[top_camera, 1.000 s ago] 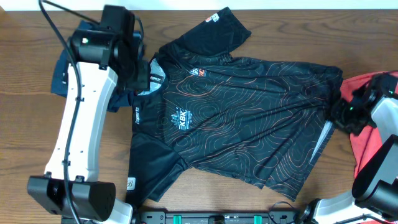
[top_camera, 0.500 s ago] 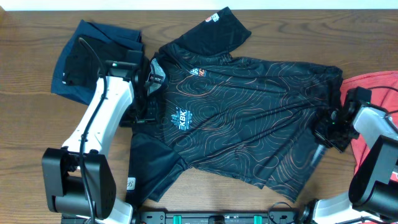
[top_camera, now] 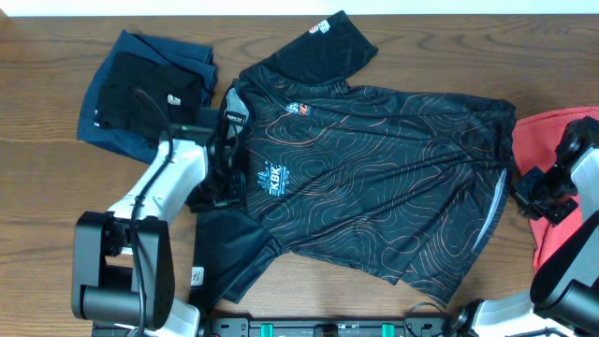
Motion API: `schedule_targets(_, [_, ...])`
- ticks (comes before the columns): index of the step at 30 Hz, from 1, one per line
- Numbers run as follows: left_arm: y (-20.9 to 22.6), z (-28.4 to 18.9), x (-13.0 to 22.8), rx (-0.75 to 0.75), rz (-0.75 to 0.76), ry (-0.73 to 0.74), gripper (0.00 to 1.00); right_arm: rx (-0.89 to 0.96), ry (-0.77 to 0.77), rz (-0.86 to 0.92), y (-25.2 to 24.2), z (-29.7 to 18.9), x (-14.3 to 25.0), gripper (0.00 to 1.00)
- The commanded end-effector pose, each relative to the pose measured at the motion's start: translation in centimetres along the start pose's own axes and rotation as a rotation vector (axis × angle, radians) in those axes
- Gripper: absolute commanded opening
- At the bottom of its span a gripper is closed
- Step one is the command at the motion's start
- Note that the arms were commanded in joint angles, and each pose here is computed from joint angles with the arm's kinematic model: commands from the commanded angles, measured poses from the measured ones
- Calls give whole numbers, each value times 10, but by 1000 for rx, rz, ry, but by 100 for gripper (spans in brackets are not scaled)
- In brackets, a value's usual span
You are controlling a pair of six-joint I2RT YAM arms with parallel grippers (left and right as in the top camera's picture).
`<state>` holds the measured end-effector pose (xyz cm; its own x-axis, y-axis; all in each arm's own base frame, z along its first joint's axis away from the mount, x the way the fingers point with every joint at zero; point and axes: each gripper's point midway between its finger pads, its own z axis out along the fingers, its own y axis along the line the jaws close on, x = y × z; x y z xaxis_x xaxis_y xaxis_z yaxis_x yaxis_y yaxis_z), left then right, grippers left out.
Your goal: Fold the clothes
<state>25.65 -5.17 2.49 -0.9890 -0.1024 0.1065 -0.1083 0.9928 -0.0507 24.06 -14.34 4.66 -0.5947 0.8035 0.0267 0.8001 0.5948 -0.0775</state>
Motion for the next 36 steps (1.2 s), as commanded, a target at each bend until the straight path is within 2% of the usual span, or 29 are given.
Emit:
schedule_targets(1, [7,18,10,-21,-18,19,65,-160,47,-95,25,-11,11,16])
schedule_targets(5, [28,34,15,-125,-80,-7,65,-247,112,-189,37,-15,28,20])
schedule_targets(8, [28,40,12,-110,-93,-27,65,-344,163,-260,51,-19,43,24])
schedule_targets(10, [22,42,12,-75,-98,-22,52,-379,195,-286,58,-21,53,27])
schedule_targets(14, [8,44,22,7,-100,34,6,-360,254,-314,58,-12,74,30])
schedule_targets(18, [-5,42,41,86,-110,123,6,-328,310,-325,57,16,103,38])
schedule_targets(24, [-6,39,59,96,-122,199,6,-274,358,-292,41,57,137,42])
schedule_targets(25, [-6,39,59,95,-123,201,6,-235,345,-272,34,66,138,39])
schedule_targets(26, [-6,38,59,93,-122,198,6,-185,323,-251,25,74,136,28])
schedule_targets(27, [-6,38,57,90,-121,190,6,-118,288,-223,14,81,131,10])
schedule_targets(28, [-5,37,54,86,-119,179,6,-45,250,-186,3,86,125,1])
schedule_targets(31, [-5,31,43,77,-115,143,6,138,124,-49,-27,87,96,1])
schedule_targets(36, [-10,13,26,93,-86,78,6,133,21,25,-25,60,48,1])
